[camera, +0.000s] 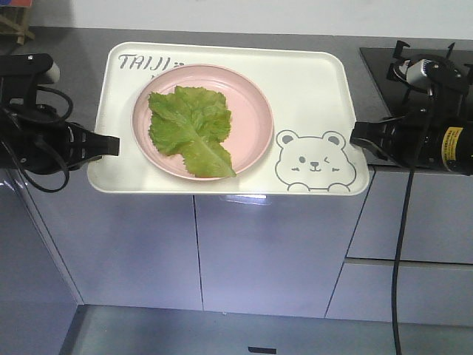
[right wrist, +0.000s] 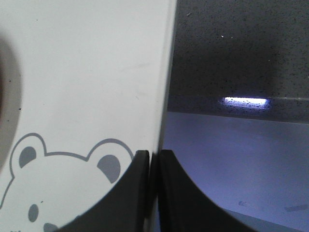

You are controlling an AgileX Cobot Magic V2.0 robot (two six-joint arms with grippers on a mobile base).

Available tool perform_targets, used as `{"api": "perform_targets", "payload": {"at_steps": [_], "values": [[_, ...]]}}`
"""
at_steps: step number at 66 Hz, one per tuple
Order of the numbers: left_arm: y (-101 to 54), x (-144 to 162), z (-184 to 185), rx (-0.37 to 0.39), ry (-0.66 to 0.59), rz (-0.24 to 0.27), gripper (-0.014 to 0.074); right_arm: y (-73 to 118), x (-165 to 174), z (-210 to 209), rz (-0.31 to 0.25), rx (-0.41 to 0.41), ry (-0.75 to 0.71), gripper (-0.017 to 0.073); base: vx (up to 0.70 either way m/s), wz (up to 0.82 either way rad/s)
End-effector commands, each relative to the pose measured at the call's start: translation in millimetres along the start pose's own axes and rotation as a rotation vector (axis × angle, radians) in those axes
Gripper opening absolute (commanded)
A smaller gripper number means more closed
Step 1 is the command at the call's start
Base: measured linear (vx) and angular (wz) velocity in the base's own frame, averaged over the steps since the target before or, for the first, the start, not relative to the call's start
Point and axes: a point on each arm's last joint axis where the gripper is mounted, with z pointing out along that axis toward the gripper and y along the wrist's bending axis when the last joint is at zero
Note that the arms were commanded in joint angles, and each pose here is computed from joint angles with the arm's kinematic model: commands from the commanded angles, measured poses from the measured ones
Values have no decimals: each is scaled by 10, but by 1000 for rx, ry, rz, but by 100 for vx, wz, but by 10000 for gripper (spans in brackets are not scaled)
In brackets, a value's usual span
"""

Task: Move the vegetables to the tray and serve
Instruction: 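Hold the tray level with both grippers while the base drives away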

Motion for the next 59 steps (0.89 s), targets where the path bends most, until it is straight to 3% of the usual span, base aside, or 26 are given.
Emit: {"api": "perform_targets", "payload": {"at_steps": [1,59], "values": [[-176,-183,-183,89,-152,-40,-6,359,-83,-133,-55,-206,13,-3,7,3],[-176,-183,-183,89,-152,-40,-6,359,-83,-133,-55,-206,13,-3,10,-1]]}}
